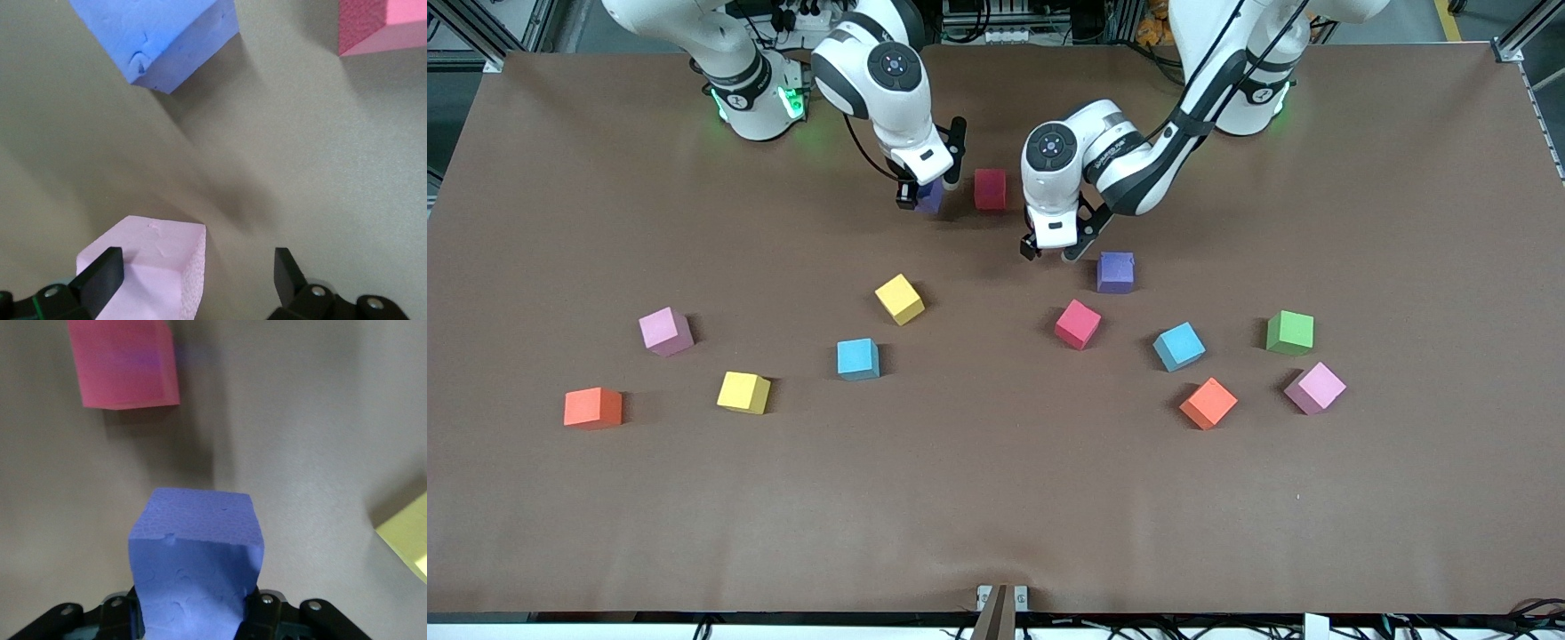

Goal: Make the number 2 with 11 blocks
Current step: 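Lower the blue cube beside the red cube with the right gripper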

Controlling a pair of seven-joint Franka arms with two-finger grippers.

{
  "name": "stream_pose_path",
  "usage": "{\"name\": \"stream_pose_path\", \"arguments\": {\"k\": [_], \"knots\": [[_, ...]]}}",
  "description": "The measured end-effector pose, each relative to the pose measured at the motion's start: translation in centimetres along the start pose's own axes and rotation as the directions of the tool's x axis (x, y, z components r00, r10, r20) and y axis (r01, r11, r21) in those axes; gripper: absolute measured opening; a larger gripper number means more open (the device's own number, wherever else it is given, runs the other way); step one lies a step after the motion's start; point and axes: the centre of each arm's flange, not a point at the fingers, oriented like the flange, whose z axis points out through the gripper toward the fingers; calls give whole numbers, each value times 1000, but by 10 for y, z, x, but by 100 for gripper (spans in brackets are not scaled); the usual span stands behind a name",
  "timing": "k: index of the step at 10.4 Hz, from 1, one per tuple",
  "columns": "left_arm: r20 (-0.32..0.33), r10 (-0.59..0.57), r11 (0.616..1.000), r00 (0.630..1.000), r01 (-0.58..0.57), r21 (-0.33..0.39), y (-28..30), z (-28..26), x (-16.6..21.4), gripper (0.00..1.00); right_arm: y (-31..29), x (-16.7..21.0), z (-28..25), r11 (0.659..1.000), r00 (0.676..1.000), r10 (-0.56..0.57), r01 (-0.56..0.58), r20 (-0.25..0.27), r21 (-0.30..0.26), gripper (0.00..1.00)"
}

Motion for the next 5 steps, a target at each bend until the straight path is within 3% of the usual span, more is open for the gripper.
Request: {"name": "stream_pose_path", "arguments": {"k": [5], "knots": [[-1,-4,999,1000,4,33,-5,-17,4,100,-33,26,34,992,992,-126,126,-1,-19,52]]}}
